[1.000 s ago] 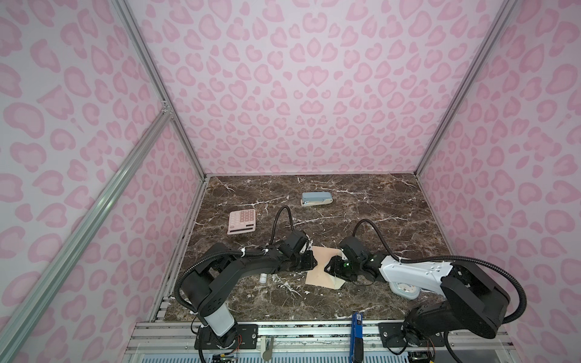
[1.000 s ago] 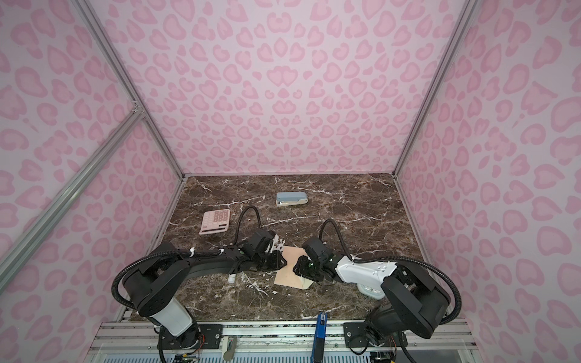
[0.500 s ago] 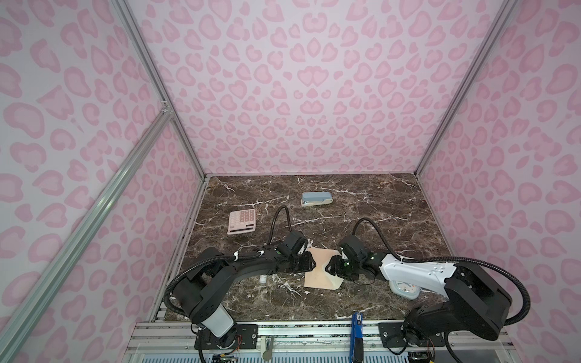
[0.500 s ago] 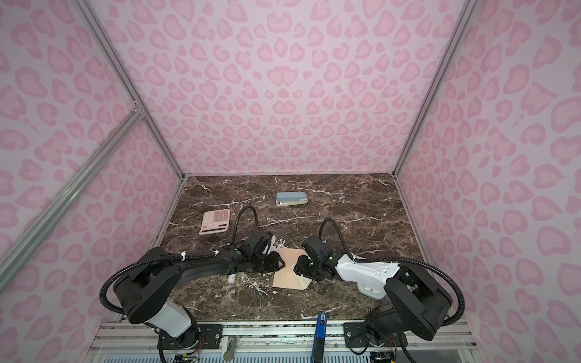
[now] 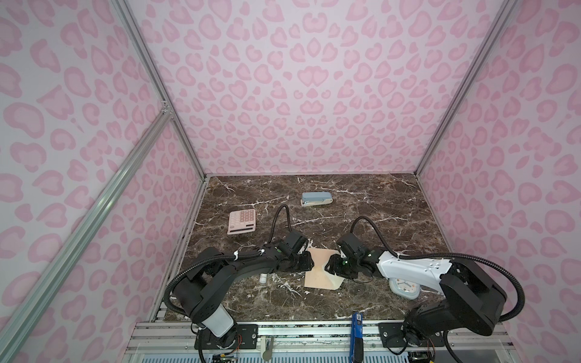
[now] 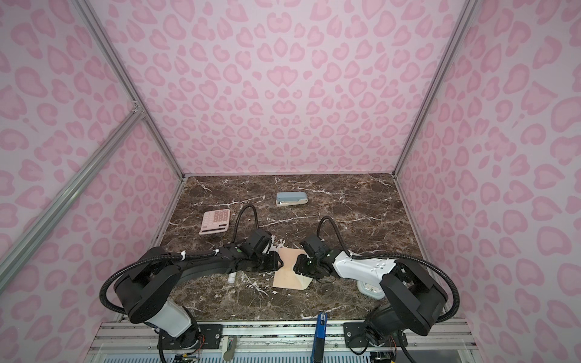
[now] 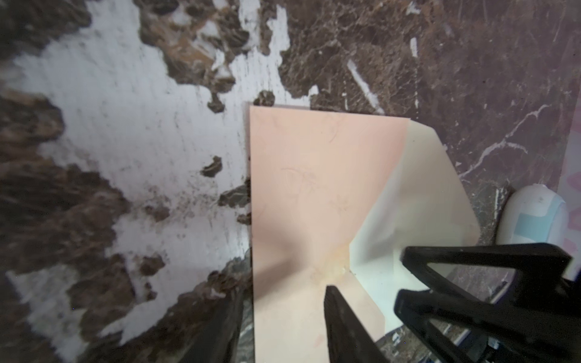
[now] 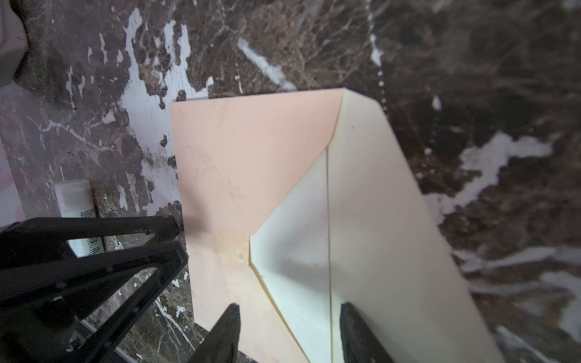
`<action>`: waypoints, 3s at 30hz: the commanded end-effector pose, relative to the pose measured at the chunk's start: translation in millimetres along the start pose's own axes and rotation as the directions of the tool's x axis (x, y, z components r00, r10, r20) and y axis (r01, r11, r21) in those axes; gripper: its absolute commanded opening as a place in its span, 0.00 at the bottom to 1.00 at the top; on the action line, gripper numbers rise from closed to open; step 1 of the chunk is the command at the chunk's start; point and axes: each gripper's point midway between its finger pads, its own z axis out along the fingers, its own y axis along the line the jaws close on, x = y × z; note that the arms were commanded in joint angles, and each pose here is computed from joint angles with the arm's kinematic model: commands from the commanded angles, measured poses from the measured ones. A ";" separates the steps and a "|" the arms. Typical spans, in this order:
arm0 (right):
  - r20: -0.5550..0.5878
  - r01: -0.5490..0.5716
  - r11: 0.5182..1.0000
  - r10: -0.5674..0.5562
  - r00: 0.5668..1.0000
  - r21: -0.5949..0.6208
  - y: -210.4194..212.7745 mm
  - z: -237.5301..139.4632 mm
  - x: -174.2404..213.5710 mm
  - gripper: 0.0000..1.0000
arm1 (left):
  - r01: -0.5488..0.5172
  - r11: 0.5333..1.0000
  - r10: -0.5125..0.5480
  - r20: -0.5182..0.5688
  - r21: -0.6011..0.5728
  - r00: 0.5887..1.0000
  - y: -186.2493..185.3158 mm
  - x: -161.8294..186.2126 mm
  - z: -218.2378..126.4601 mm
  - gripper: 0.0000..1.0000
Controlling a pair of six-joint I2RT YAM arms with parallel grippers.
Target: Place the letter into the envelope and seal it
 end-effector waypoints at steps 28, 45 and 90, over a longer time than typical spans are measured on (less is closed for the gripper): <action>-0.005 -0.002 1.000 0.002 1.000 -0.026 10.5 4.1 -4.8 0.54 | 0.004 1.000 -0.004 -0.017 0.008 1.000 3.9 6.8 5.0 0.38; -0.014 0.036 0.997 -0.035 0.999 0.065 -5.4 6.9 -1.6 0.59 | 0.006 1.000 -0.006 -0.017 0.011 1.000 4.2 7.7 5.4 0.39; -0.043 0.052 0.998 -0.050 0.998 0.040 18.8 10.5 -0.9 0.58 | 0.003 1.000 -0.002 -0.014 0.011 1.000 3.3 6.7 4.0 0.39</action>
